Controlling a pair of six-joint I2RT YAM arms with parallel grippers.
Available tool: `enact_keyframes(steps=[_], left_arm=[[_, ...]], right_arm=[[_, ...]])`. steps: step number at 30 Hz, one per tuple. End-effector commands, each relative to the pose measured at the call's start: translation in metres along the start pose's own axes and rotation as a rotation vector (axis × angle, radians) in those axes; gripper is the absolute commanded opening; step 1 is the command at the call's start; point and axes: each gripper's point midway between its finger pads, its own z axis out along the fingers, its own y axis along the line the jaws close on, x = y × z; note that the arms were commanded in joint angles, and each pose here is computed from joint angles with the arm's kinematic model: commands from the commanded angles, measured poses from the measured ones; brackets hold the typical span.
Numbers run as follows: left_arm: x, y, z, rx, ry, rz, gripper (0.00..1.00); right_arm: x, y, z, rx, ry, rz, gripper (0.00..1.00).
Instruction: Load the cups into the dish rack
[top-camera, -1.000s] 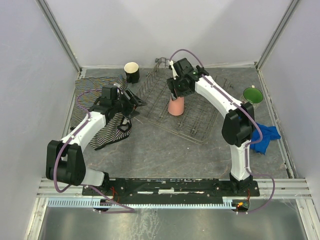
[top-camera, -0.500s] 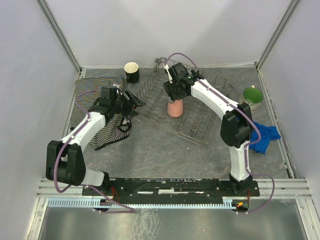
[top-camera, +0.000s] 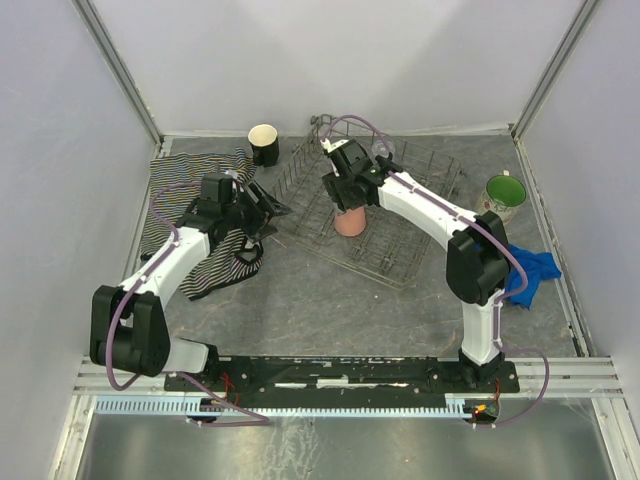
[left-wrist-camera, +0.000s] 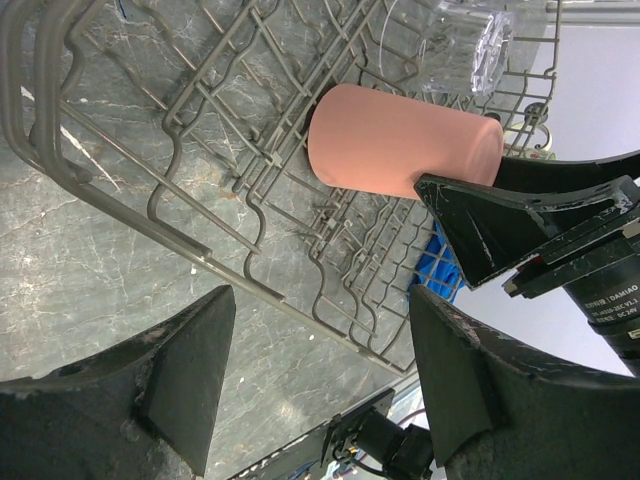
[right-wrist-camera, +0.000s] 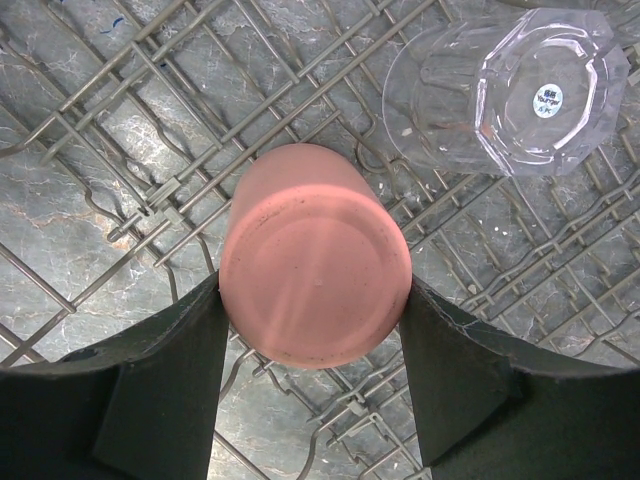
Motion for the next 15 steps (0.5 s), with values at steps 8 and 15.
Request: enact_keyframes(steps=[8,15], left_arm=[[-0.004,-0.011,-0.012,0.044,-0.022,0.060,0.77],[-0.007,-0.013,-0.014,0.046,-0.034,0.061,0.77]], right_arm=[[0.012,-0.013,0.002,0.064,0.016,-0.016,0.66],[0.012,-0.015,-0.006,0.068,0.018,-0.009,0.83]])
